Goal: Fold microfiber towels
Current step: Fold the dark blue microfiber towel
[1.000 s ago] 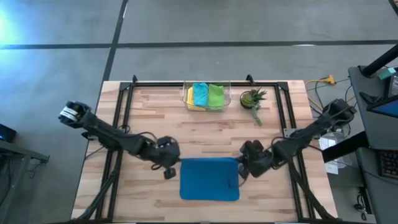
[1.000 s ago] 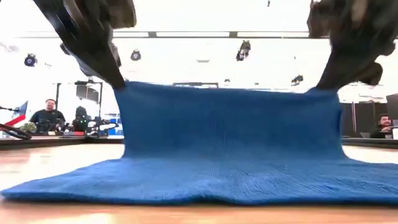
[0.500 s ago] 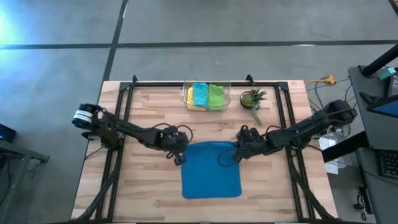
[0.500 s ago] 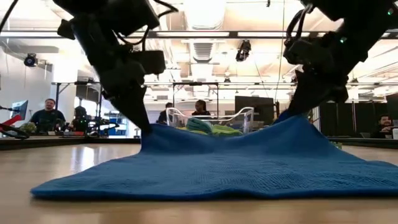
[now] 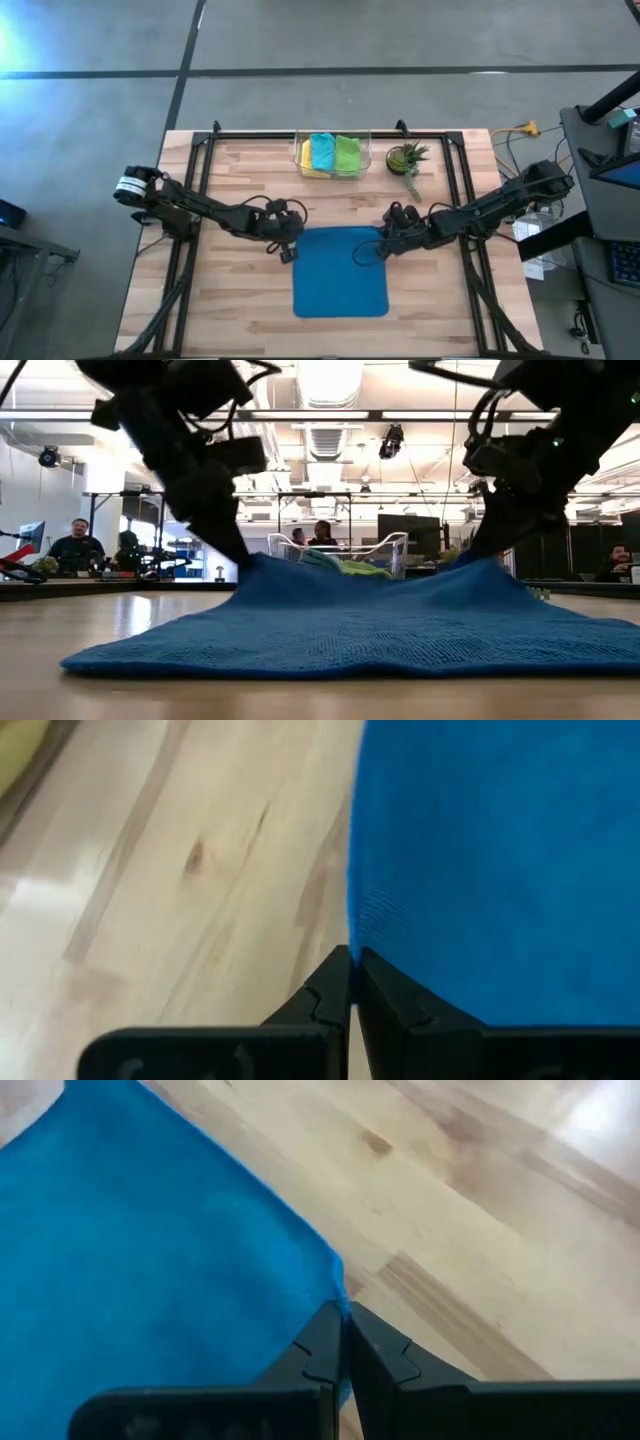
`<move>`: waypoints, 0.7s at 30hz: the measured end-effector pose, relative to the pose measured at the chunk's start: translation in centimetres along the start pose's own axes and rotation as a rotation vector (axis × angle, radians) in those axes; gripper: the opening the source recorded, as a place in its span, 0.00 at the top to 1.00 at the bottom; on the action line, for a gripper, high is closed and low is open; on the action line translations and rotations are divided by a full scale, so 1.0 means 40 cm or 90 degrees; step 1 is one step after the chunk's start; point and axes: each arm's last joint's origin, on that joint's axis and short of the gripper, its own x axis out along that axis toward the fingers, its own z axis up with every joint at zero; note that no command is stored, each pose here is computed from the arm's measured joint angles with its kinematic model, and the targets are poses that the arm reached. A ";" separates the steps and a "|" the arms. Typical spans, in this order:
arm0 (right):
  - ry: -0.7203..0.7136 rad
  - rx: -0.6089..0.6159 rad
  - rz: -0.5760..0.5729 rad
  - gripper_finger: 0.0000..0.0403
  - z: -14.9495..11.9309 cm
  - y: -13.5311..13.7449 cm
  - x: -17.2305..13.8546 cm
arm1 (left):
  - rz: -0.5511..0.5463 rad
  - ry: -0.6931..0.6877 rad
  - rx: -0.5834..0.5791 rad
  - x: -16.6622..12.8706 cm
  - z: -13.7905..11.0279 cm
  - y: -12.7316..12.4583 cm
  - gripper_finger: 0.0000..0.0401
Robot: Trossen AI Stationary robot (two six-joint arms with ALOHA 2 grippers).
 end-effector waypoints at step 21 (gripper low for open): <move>0.020 -0.005 0.069 0.52 -0.002 -0.019 -0.037 | 0.008 0.015 -0.049 0.000 -0.018 0.047 0.58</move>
